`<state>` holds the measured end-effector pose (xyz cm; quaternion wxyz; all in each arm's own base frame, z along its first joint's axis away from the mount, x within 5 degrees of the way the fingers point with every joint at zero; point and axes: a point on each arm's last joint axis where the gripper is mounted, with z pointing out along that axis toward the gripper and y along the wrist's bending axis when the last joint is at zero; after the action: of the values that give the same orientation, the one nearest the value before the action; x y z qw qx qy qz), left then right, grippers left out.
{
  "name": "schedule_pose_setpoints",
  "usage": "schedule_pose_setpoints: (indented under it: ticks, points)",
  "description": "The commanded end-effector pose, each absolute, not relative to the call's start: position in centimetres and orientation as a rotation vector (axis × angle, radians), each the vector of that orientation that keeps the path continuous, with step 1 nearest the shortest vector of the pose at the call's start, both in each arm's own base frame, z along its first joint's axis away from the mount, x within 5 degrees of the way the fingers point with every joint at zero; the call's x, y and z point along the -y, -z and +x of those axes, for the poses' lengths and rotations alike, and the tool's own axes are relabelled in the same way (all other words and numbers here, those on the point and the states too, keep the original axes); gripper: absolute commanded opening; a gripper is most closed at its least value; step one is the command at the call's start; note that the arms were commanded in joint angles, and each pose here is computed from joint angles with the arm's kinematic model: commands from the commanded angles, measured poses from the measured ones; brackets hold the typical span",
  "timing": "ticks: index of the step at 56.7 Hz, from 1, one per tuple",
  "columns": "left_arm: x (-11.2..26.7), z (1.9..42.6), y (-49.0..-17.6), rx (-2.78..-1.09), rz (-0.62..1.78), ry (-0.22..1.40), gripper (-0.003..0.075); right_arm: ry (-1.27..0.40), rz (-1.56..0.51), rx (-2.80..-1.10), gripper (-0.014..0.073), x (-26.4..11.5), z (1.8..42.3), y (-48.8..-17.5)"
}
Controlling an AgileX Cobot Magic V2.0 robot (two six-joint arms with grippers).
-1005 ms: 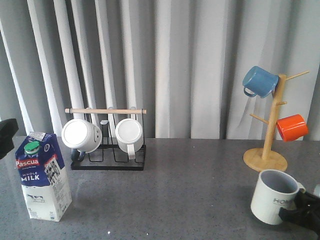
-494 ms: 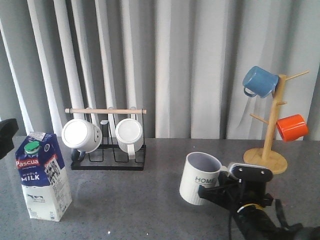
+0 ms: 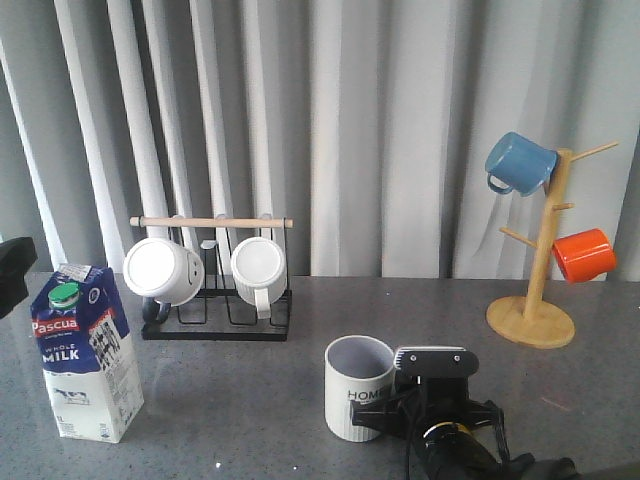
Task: Place milk next to cup
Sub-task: 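Release the HOME mug and lift the right gripper away toward the mug tree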
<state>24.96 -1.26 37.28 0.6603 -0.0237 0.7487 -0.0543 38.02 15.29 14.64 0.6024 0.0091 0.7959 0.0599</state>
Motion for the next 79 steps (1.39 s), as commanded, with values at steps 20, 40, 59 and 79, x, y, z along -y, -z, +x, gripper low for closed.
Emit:
schedule_pose_setpoints:
  ticks: [20, 40, 59, 79]
  points:
    - [1.2, 24.7, -39.4, -1.581, -0.064, 0.123, 0.0552, -0.143, -0.073, -1.728, 0.0333, -13.8, 34.8, -19.0]
    - [1.2, 24.7, -39.4, -1.581, -0.064, 0.123, 0.0552, -0.104, -0.222, -1.617, 0.0341, -9.3, 31.6, -26.9]
    - [1.2, 24.7, -39.4, -1.581, -0.064, 0.123, 0.0552, -0.061, -0.196, -1.423, 0.0274, -4.6, 26.5, -37.3]
    - [1.2, 24.7, -39.4, -1.581, -0.064, 0.123, 0.0552, -0.093, -0.142, -1.456, -0.0008, -3.8, 24.8, -38.3]
